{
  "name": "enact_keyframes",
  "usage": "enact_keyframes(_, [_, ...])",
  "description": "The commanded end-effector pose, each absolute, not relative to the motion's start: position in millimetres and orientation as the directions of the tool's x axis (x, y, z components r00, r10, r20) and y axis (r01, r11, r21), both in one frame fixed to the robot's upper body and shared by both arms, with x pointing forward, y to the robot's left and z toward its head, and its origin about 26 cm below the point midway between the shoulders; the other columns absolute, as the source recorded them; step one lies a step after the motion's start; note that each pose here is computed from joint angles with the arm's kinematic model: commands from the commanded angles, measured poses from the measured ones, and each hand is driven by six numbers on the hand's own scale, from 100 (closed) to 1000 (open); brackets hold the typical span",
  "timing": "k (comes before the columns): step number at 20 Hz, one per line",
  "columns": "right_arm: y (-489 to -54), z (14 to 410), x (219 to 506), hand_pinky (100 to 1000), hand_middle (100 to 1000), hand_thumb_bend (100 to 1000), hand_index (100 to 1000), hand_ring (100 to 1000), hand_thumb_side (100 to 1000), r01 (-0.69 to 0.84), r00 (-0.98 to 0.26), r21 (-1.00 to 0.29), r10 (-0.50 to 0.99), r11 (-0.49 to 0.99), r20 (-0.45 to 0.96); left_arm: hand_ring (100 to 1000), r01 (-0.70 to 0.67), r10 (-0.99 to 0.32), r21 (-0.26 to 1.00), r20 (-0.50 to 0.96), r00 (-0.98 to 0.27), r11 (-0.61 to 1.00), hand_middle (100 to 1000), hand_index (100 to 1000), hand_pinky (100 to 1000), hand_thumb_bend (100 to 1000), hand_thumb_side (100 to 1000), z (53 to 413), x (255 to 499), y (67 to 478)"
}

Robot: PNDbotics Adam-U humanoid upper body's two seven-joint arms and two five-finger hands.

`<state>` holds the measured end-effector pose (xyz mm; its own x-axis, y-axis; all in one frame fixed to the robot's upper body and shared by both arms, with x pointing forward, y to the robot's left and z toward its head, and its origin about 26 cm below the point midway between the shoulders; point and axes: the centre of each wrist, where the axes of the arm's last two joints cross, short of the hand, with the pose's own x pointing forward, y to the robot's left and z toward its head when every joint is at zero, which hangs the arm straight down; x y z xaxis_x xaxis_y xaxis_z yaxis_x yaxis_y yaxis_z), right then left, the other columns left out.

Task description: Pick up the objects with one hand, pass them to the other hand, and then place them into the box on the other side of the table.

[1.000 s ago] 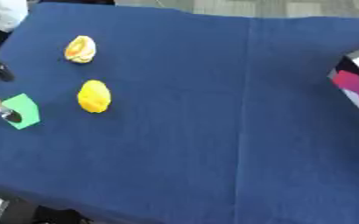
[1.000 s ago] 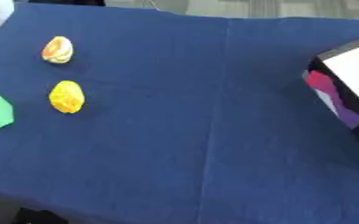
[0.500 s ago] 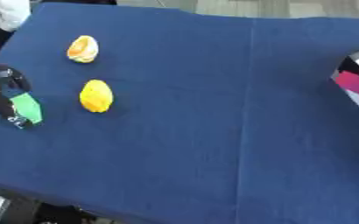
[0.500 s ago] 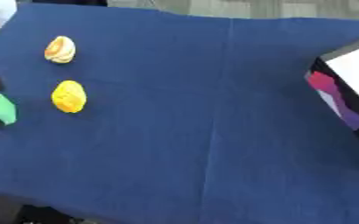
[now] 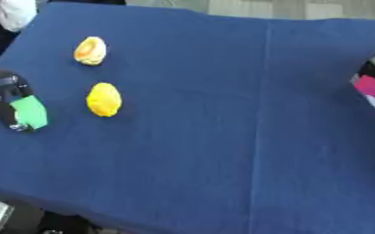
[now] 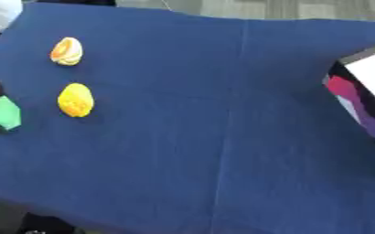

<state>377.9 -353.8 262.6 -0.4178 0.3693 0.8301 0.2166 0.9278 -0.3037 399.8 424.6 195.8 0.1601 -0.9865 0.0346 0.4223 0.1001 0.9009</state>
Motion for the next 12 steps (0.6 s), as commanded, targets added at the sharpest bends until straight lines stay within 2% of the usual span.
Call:
enact_keyframes(1, [-357,276,374,822,760,556,904,791,299,0.239,-0.447,-0.306,0.384,0.922,0.808,786,0.391,-0.984,0.914,0.04,0.174,0.107,651,605,811,542,100,207,397,431])
enact_keyframes(4, [-357,277,374,822,760,555,904,791,299,0.241,-0.45,-0.304,0.384,0.922,0.807,723,0.381,-0.986,0.918,0.051,0.157,0.109,595,542,768,429,100,212,395,429])
enact_keyframes(12, [-348,309,370,824,764,578,900,797,269,0.249,-0.526,-0.321,0.406,0.914,0.747,635,0.152,-0.989,0.979,0.141,-0.035,0.135,541,512,718,344,100,283,368,383])
